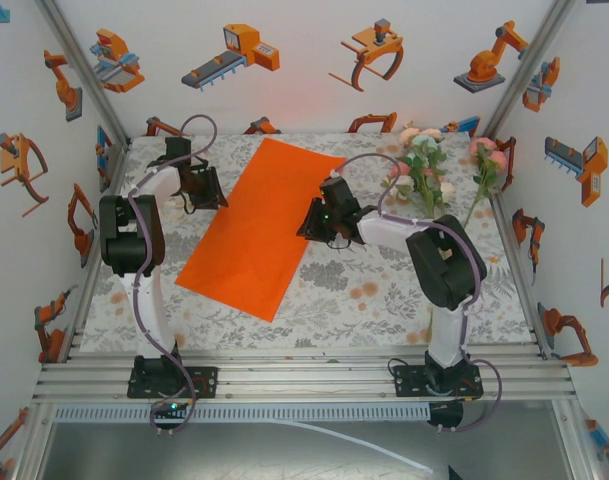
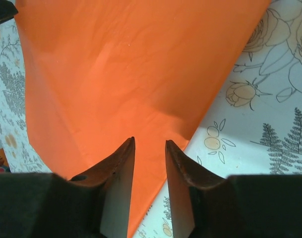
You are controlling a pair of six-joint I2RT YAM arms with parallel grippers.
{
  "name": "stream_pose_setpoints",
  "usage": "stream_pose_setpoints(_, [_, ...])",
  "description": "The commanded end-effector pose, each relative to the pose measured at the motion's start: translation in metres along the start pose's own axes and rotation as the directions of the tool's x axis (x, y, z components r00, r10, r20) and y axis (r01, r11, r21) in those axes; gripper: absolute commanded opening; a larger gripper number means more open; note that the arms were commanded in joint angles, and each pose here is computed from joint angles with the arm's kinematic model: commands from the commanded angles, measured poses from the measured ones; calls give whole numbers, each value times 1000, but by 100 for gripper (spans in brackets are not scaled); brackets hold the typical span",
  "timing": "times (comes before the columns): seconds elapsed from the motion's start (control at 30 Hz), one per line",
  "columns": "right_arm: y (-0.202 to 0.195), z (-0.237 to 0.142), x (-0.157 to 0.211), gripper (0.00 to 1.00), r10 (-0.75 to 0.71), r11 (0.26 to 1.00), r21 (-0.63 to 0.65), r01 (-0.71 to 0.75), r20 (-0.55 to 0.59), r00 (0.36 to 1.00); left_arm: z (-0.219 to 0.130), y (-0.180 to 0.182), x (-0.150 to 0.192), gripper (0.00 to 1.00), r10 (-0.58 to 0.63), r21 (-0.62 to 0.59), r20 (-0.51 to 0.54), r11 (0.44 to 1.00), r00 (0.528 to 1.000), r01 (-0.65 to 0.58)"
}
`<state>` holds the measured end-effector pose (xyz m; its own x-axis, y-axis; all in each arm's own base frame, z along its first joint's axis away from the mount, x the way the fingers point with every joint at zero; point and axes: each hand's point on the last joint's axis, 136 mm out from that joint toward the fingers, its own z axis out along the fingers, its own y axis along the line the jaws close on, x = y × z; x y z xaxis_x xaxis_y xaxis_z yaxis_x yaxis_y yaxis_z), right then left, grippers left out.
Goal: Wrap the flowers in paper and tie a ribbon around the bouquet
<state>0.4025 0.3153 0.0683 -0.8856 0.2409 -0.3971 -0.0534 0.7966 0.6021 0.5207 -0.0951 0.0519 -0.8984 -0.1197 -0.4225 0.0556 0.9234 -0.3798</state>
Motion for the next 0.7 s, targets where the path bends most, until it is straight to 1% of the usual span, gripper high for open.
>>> stream_pose_setpoints(0.0, [7,6,0,32,-16,1000,-15,16,-12,1000,-4,-11,-5,34,20,36,-1,999,1000,-20])
stream_pose_setpoints(0.13, [6,10,-1,31,-17,1000,-6,17,-15,1000,-8,-16,-7,28,16,57,3,998,1000,-16])
stream_pose_setpoints(0.33, [7,16,-3,30,-31,1000,0,31,-24,999,-10,-19,-7,28,5,75,-3,997,1000,-5])
stream_pose_setpoints(0.47, [6,19,-4,30,-41,999,3,41,-25,999,-11,-33,-4,29,-1,153,-21,988,1000,4])
stream_pose_setpoints(0.67, [4,25,-1,29,-51,999,2,51,-36,998,-15,-42,1,32,-24,204,-39,979,999,32])
